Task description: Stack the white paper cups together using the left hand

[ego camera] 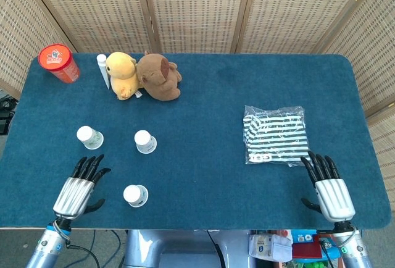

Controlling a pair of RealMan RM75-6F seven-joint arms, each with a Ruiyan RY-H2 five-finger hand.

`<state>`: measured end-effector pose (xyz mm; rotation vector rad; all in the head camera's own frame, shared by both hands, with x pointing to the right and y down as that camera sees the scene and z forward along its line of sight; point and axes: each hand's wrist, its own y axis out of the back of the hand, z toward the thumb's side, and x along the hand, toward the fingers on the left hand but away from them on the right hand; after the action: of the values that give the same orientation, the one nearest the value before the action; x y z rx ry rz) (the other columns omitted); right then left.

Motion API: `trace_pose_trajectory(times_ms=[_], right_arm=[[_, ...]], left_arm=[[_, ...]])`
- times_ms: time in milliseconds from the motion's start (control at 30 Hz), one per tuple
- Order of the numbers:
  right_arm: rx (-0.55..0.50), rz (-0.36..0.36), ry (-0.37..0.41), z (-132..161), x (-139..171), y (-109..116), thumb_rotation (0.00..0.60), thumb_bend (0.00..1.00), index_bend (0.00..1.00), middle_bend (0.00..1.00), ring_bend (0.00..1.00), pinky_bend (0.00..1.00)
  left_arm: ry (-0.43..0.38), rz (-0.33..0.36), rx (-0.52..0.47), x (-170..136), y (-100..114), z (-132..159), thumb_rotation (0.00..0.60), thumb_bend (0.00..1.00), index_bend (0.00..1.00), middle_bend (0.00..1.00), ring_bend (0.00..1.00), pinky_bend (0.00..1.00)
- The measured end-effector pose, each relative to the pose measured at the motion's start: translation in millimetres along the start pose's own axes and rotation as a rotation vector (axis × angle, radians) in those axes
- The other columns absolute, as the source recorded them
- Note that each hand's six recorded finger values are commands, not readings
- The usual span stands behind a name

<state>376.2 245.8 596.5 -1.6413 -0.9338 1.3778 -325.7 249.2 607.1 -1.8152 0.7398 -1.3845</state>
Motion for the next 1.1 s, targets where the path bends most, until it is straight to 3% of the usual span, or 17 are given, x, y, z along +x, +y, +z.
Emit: trace_pose_trajectory(times_ms=[300,733,1100], right_arm=[[-0.014,-0.015,-0.004,-2.6,0.4,5.2,0.600,0.00,0.00,0.00,0.00,0.00],[-0.030,-0.027,-0.012,-6.0,0.6,9.7,0.600,0.00,0.00,0.00,0.00,0.00],[-0.038,-0.034,-0.019,-8.5,0.4,12.0,0.600,0.00,0.00,0.00,0.00,0.00]], left_arm=[[-0.056,-0.057,0.020,10.1,14.3,36.0,0.600,0.24,0.24,0.00,0.00,0.00],[-0.068,-0.172,0.072,21.5,7.5,52.4,0.600,0.24,0.24,0.00,0.00,0.00],[-0.081,-0.203,0.074,34.5,-0.6,64.6,0.600,0.24,0.24,0.00,0.00,0.00]])
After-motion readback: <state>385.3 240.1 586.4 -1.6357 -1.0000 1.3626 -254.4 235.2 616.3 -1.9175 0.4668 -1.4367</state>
